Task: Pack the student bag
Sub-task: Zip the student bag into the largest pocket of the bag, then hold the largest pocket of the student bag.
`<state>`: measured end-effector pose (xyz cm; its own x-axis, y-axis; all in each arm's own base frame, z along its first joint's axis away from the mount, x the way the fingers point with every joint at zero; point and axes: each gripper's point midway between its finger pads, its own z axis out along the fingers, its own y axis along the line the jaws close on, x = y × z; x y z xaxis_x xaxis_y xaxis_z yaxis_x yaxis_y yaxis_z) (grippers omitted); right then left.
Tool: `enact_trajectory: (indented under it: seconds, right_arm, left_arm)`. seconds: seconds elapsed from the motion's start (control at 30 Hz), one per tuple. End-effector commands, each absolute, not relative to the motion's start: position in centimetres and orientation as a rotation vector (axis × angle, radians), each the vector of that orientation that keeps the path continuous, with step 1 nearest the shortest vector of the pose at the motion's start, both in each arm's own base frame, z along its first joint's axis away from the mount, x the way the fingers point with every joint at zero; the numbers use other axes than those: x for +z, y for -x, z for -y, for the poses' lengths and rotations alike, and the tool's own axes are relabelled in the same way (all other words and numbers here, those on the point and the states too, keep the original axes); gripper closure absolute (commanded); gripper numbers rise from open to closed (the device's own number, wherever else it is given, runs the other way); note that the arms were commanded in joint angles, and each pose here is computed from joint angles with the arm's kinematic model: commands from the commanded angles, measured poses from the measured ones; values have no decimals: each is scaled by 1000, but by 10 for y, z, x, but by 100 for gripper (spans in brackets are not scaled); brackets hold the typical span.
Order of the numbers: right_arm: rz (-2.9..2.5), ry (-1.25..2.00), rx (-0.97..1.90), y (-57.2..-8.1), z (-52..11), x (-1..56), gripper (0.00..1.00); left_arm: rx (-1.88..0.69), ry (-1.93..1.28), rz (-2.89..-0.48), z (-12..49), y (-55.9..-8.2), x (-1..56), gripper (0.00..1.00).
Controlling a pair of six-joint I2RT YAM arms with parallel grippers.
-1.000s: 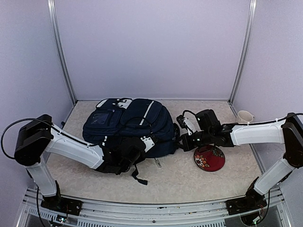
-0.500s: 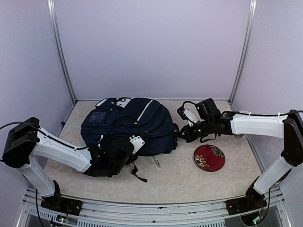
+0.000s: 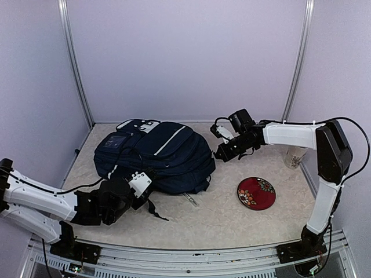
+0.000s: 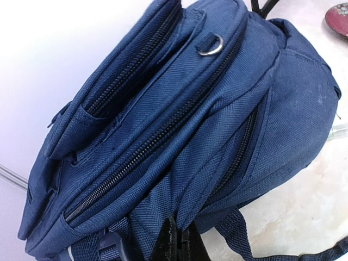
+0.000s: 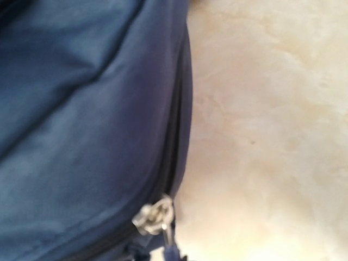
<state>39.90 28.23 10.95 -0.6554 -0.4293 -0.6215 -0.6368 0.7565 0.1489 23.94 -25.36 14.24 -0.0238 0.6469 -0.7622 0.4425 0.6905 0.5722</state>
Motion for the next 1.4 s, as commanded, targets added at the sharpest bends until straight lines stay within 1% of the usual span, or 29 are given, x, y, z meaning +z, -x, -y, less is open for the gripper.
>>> enact_trajectory:
  seconds: [0.0,0.13,0.3,0.33,0.37,0.4,0.43,0.47,0.5,0.57,0.7,0.73,0.8,0.83,0.93,1.0,1.13,1.27,1.37]
  right_arm:
    - [-2401,714,468,-417,-262,105,100]
    - [-2354,795,677,-372,-296,102,100]
    - [-2322,849,883,-297,-341,101,100]
    - [-2303,866,918,-283,-353,105,100]
    - [-2290,873,950,-271,-364,109,100]
    - [-2270,880,976,-260,-375,115,100]
    - [-2252,882,1000,-253,-385,120,100]
    - [-2240,879,1020,-245,-394,125,100]
    - [-2229,886,1036,-239,-403,129,100]
    - [-2203,893,1071,-232,-416,136,100]
    - [-2208,910,1079,-229,-425,133,100]
    - [-2216,914,1065,-229,-425,129,100]
    - [-2230,921,1039,-230,-423,125,100]
    - [-2235,921,1025,-231,-421,123,100]
    - [-2246,921,984,-235,-417,121,100]
    - [-2243,921,984,-236,-416,122,100]
    - [-2243,919,984,-238,-417,123,100]
    - [-2252,918,991,-239,-416,122,100]
    - [-2256,919,991,-239,-416,122,100]
  left_arm:
    - [133,-692,-1646,237,-242,170,100]
    - [33,-518,-1669,213,-257,182,100]
    - [-129,-287,-1634,177,-286,209,100]
    - [-140,-242,-1637,170,-293,213,92]
    - [-141,-192,-1644,161,-301,214,73]
    - [-137,-148,-1653,153,-307,215,48]
    - [-128,-101,-1657,145,-312,216,27]
    - [-125,-68,-1657,141,-313,217,12]
    - [-135,-48,-1646,138,-312,221,7]
    - [-169,-23,-1611,134,-303,228,2]
    - [-217,61,-1525,118,-276,244,1]
    - [-232,71,-1506,115,-270,249,3]
    - [-282,24,-1469,121,-255,261,11]
    - [-310,-44,-1452,132,-248,266,16]
    - [-346,-270,-1455,176,-226,265,28]
    - [-284,-451,-1488,210,-216,251,32]
    - [-49,-883,-1503,282,-195,209,31]
    - [178,-1115,-1540,322,-209,165,35]
    - [258,-1199,-1545,333,-223,147,31]
